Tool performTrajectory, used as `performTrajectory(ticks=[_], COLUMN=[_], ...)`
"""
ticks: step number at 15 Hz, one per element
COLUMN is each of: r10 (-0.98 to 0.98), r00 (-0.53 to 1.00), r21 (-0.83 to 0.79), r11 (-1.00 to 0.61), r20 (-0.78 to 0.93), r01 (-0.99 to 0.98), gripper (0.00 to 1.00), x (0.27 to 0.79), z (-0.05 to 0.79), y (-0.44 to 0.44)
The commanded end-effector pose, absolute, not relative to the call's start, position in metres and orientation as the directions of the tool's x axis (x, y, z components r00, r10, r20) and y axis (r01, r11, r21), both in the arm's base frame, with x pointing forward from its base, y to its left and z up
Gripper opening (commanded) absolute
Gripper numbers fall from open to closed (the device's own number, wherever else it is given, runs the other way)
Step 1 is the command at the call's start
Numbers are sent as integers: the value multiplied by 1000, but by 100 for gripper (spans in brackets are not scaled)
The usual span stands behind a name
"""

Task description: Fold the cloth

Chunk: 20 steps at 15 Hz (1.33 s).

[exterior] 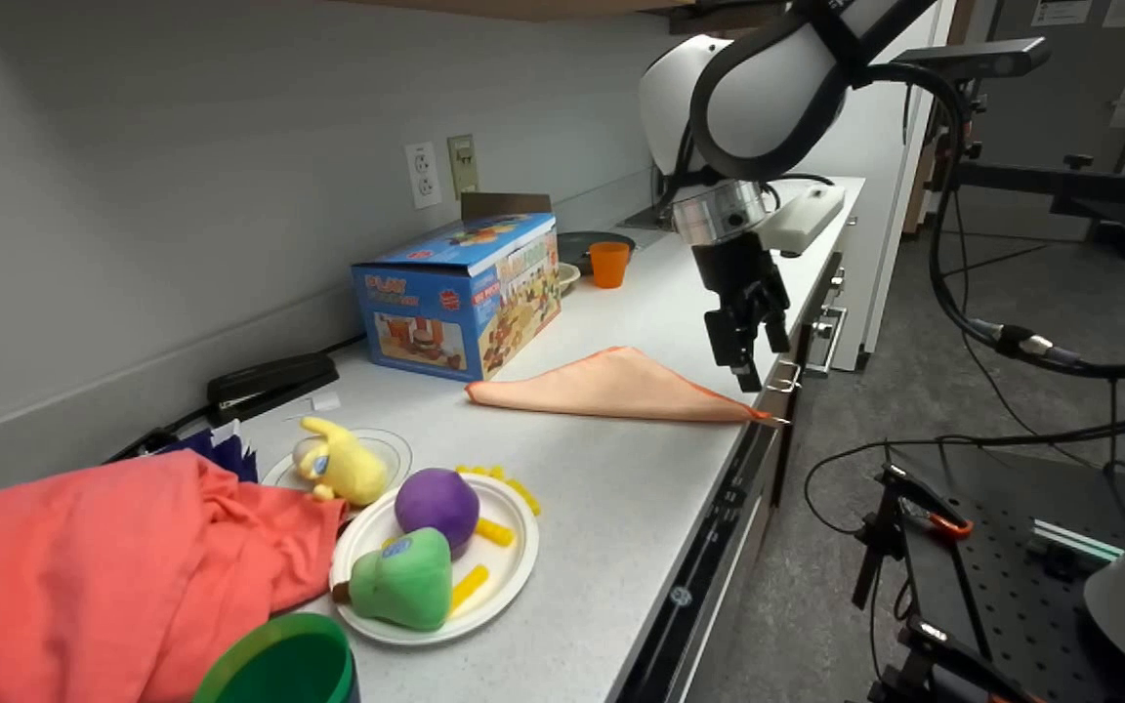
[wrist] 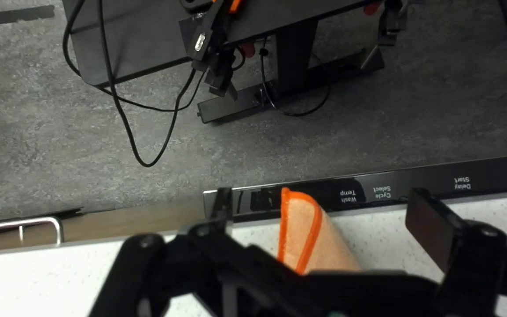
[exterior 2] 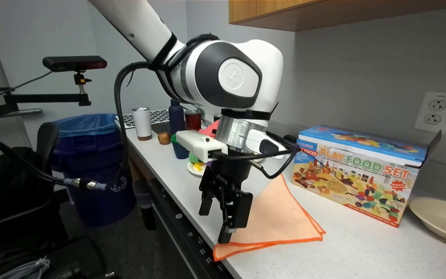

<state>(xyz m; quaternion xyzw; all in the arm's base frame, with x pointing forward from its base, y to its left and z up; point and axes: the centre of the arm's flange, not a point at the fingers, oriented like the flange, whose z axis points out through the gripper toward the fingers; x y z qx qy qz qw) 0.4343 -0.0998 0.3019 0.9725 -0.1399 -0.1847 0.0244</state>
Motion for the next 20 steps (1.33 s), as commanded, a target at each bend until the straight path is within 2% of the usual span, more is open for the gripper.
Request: performTrajectory(ticks=[1, 17, 18, 19, 20], r10=[-239, -205, -206, -205, -202], r00=[903, 906, 909, 911, 915], r21=[37, 39, 37, 35, 31], r11=[-969, -978, -978, -978, -978], r20=[-357, -371, -363, -357, -350], r01=[-242, -206, -207, -206, -205], gripper=[100, 100, 95, 86, 83], x=[418, 414, 414, 416, 417], z=[291, 258, 257, 256, 255], y=[-111, -113, -114, -116, -116])
